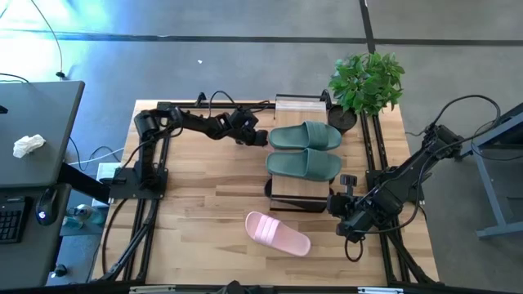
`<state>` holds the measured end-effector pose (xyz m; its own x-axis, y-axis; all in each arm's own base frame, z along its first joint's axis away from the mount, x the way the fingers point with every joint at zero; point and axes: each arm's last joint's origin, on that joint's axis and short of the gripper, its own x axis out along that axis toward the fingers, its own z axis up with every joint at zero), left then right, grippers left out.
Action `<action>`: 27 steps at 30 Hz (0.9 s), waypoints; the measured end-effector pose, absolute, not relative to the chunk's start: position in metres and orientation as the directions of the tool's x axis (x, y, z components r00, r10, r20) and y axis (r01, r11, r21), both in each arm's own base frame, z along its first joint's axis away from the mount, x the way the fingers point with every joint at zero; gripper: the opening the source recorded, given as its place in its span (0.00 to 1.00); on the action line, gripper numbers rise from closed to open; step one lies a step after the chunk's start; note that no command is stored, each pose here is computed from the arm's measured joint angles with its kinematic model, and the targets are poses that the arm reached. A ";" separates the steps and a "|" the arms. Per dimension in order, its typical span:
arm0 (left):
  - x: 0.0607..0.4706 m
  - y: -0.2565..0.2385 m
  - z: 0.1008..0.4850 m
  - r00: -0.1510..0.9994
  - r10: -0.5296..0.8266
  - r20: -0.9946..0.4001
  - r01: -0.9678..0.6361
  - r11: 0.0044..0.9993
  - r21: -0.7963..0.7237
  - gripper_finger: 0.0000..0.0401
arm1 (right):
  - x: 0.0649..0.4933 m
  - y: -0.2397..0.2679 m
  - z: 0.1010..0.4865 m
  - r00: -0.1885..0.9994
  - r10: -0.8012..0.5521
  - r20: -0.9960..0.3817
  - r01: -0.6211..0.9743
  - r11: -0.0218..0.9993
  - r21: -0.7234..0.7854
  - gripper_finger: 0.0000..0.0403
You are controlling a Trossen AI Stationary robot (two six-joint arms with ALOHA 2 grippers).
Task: Pick and place slides into the shelf
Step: Put the top pink slipper under the shelf
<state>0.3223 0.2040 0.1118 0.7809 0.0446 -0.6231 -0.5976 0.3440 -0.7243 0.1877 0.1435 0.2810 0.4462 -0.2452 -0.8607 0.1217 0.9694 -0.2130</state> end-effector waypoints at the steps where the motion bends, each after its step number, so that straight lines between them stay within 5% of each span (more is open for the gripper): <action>1: 0.322 0.204 0.112 0.781 0.045 -0.623 -0.597 0.345 -0.724 0.10 | 0.188 0.144 0.281 0.446 -0.245 -0.861 0.122 0.969 -0.213 0.00; 15: 0.323 0.203 0.112 0.788 0.039 -0.614 -0.584 0.362 -0.727 0.30 | 0.187 0.144 0.281 0.441 -0.241 -0.865 0.129 0.970 -0.204 0.00; 27: 0.323 0.203 0.111 0.786 0.029 -0.618 -0.572 0.414 -0.708 0.38 | 0.187 0.144 0.281 0.440 -0.238 -0.866 0.137 0.971 -0.198 0.00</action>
